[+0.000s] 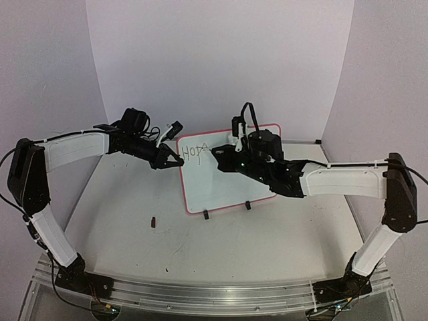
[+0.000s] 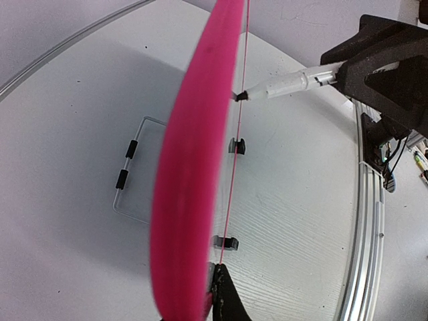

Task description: Write a sentence on the whiteboard

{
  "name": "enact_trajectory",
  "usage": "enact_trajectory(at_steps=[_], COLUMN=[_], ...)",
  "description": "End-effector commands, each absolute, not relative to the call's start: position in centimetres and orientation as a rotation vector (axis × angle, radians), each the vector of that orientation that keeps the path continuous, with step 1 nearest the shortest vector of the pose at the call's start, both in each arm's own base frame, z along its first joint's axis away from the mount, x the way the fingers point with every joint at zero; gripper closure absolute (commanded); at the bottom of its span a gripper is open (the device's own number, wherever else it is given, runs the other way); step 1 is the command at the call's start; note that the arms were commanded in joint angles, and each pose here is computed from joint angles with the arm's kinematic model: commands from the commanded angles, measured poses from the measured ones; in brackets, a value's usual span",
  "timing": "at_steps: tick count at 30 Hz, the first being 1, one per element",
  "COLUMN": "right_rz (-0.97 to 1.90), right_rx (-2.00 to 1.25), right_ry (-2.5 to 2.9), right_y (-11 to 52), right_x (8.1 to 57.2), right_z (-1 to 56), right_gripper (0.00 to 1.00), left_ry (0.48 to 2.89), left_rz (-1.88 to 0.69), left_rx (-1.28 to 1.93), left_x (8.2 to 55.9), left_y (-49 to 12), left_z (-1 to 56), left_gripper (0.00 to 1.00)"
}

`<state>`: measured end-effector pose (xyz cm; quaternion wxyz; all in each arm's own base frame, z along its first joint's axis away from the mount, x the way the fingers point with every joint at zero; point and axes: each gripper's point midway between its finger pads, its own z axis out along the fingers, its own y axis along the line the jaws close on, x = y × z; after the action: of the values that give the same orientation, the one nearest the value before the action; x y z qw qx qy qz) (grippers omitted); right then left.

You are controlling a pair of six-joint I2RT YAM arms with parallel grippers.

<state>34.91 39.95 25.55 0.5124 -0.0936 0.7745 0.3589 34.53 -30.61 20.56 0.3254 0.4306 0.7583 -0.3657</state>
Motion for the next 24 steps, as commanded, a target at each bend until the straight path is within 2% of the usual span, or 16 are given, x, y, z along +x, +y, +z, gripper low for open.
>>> enact_trajectory(at_steps=[1, 12, 24], right_rz=[0.856, 0.825, 0.793], right_rx=[-0.202, -0.176, -0.148], right_ry=[1.9, 1.923, 1.878], right_y=[39.6, 38.8, 38.0], right_x=[35.0, 35.0, 35.3], right_z=[23.7, 22.8, 24.6], right_gripper=[1.0, 1.0, 1.0], left_ry=[2.042, 2.037, 2.039], left_rz=[-0.825, -0.825, -0.821], left_rx=[1.133, 1.134, 1.135], left_x=[35.3, 35.3, 35.3], left_y=[-29.6, -29.6, -29.5], left_z=[19.3, 19.5, 19.5], left_gripper=[1.0, 1.0, 1.0])
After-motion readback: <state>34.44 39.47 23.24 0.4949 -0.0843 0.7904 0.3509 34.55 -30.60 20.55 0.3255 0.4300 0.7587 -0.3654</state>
